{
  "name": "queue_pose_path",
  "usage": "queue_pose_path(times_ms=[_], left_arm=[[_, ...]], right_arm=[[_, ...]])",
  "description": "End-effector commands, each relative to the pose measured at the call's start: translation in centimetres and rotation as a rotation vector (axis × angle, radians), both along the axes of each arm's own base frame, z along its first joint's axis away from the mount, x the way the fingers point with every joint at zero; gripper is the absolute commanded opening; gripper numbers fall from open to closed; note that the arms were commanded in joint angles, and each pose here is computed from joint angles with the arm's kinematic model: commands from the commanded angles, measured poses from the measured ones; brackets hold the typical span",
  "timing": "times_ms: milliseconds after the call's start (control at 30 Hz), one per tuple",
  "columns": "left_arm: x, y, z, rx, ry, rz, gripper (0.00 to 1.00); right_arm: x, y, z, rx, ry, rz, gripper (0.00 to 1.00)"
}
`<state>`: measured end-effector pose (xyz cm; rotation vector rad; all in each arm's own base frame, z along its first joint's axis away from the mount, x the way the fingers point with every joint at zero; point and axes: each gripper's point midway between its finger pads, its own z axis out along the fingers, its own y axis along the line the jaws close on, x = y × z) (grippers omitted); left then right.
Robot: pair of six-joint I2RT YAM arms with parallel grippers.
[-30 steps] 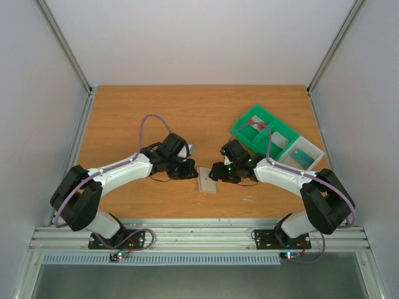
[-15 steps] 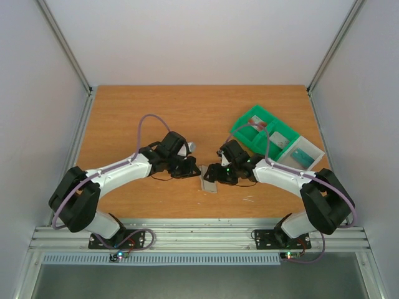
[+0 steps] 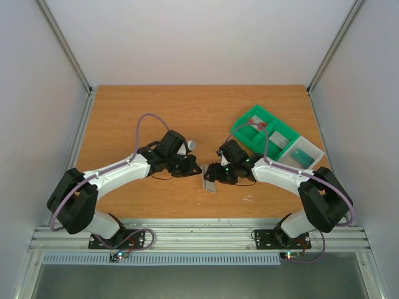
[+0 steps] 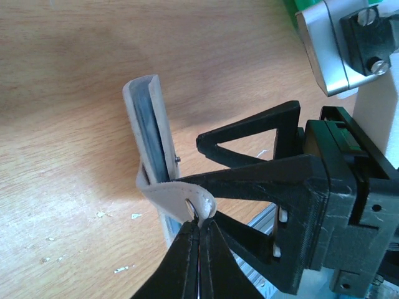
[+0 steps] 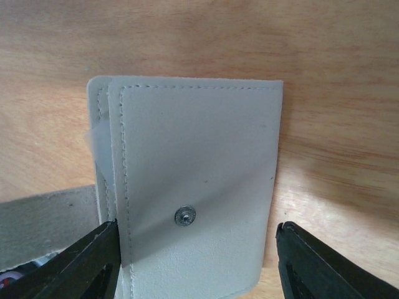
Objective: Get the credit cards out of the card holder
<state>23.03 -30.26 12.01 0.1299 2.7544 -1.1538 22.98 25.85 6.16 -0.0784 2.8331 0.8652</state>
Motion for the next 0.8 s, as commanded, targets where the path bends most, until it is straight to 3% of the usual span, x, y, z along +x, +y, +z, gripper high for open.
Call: queue_pose_path(times_ms=[0, 467, 767], left_arm=[[0.2, -0.4, 2.0, -0.050, -0.051, -0.009, 0.00], [-0.7, 3.8, -2.2, 0.188, -0.067, 0.009, 0.01], [-1.2, 5.1, -4.8, 0.264, -0.038, 0.014, 0.01]], right_arm=[[0.7, -0.9, -0.2, -0.079, -0.038, -0.010, 0.66], [1.1, -3.8, 0.5, -0.227, -0.115, -0.025, 0.47], [1.2, -4.6, 0.6, -0.261, -0.131, -0.029, 0.41]])
